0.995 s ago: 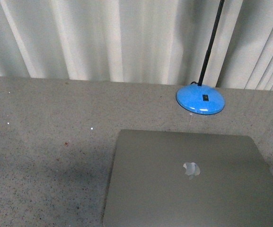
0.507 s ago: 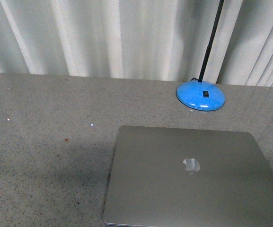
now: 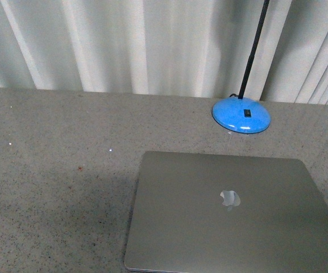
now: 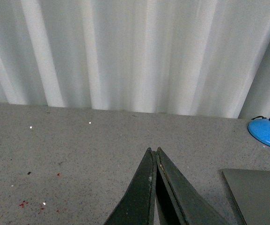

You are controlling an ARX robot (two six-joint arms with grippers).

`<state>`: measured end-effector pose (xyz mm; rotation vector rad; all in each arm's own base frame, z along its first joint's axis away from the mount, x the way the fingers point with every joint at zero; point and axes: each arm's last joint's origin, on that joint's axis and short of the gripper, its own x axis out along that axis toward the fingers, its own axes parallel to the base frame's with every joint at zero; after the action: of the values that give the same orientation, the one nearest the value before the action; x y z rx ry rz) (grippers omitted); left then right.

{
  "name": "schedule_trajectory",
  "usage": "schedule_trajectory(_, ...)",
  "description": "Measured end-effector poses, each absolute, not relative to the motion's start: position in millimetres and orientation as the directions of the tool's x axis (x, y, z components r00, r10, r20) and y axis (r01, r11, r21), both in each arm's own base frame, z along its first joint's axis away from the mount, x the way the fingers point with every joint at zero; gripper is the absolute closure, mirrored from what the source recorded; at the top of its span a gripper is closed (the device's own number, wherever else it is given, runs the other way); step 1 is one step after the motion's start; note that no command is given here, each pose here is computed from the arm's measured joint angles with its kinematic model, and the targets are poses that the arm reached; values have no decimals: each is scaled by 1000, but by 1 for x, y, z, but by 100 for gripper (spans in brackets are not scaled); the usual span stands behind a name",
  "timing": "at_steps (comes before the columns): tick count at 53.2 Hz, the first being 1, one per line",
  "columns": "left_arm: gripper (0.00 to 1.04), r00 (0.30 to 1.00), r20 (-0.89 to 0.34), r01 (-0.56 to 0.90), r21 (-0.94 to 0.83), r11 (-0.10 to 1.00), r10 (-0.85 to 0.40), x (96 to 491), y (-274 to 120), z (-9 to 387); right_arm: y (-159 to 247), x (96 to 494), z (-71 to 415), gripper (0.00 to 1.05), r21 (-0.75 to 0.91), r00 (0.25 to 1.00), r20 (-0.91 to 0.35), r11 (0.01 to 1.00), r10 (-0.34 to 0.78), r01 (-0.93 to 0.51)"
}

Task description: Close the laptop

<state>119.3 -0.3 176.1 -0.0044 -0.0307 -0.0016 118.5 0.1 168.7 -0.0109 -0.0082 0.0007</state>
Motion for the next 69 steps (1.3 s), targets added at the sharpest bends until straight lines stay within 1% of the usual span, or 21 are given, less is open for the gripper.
schedule_trajectory(33,101,1000,31,2,-4,1000,-2,107,0,176,0,106,168,102,-11,1000,3,1000,1,-1)
schedule_trajectory(36,101,1000,4,3,-4,1000,-3,102,0,172,0,102,164,102,-11,1000,-25,1000,3,-3)
schedule_trajectory(38,101,1000,-5,2,-4,1000,-2,100,0,171,0,99,164,102,-11,1000,-18,1000,2,-2)
schedule_trajectory(43,101,1000,27,3,-4,1000,-3,96,0,173,0,98,166,102,-11,1000,5,1000,2,-2)
schedule_trajectory(55,101,1000,25,2,-4,1000,-2,96,0,173,0,98,165,102,-11,1000,2,1000,2,-2)
schedule_trajectory(57,100,1000,25,3,-5,1000,-3,96,0,173,0,98,165,99,-11,1000,2,1000,2,-2)
schedule_trajectory(65,75,1000,25,2,-4,1000,-2,96,0,173,0,98,165,75,-11,1000,2,1000,2,-2)
schedule_trajectory(66,73,1000,25,2,-4,1000,-2,96,0,173,0,98,165,73,-11,1000,2,1000,2,-2)
schedule_trajectory(68,66,1000,25,2,-4,1000,-2,96,0,173,0,98,165,66,-11,1000,2,1000,2,-2)
schedule_trajectory(69,64,1000,25,2,-4,1000,-2,96,0,173,0,98,165,64,-11,1000,2,1000,2,-2)
